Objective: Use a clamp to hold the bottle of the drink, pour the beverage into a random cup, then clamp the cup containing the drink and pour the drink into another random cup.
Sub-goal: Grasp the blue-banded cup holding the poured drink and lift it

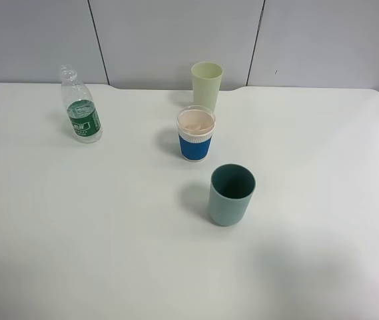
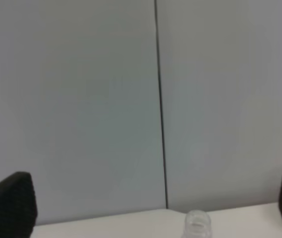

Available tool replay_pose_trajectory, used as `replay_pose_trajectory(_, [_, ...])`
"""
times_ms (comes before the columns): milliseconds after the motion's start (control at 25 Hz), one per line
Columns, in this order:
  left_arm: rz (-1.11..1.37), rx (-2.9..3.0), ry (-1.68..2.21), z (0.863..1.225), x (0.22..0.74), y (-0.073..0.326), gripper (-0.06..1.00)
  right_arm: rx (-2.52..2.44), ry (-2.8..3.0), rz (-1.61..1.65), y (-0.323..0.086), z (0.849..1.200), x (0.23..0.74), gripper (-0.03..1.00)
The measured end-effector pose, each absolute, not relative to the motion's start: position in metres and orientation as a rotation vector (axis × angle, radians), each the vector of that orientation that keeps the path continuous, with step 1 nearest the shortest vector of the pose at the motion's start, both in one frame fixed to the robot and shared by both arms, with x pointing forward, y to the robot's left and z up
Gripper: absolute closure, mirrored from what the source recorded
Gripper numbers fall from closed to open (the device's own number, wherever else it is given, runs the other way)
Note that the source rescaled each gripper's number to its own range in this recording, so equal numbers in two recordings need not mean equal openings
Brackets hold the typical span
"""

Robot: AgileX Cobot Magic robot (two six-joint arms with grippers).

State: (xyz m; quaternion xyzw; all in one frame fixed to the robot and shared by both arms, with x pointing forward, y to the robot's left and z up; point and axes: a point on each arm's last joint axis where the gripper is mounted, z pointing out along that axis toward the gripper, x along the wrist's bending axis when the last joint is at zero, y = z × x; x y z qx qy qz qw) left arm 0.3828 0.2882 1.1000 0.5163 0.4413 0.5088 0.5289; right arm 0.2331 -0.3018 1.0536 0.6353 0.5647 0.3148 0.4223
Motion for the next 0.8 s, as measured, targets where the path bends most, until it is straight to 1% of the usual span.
replay_pose_trajectory(80, [1.215,1.244,1.072,1.111,0.37,0.29,-0.05,1.591,1.414,0.788,-0.302,1.054,0.233,-0.02])
replay_pose_trajectory(280, [1.2,1.286,1.131,1.122,0.342,0.294,-0.05,1.591,1.414,0.788,-0.302,1.054,0.233,-0.02])
replay_pose_trajectory(520, [1.171,1.374,1.208,1.116,0.318,0.298,-0.05,1.591,1.414,0.788,-0.302,1.054,0.233,-0.02])
replay_pose_trajectory(800, [1.2,1.377,1.258,1.108,0.279,0.303,-0.05,1.591,1.414,0.788,-0.302,1.054,0.233,-0.02])
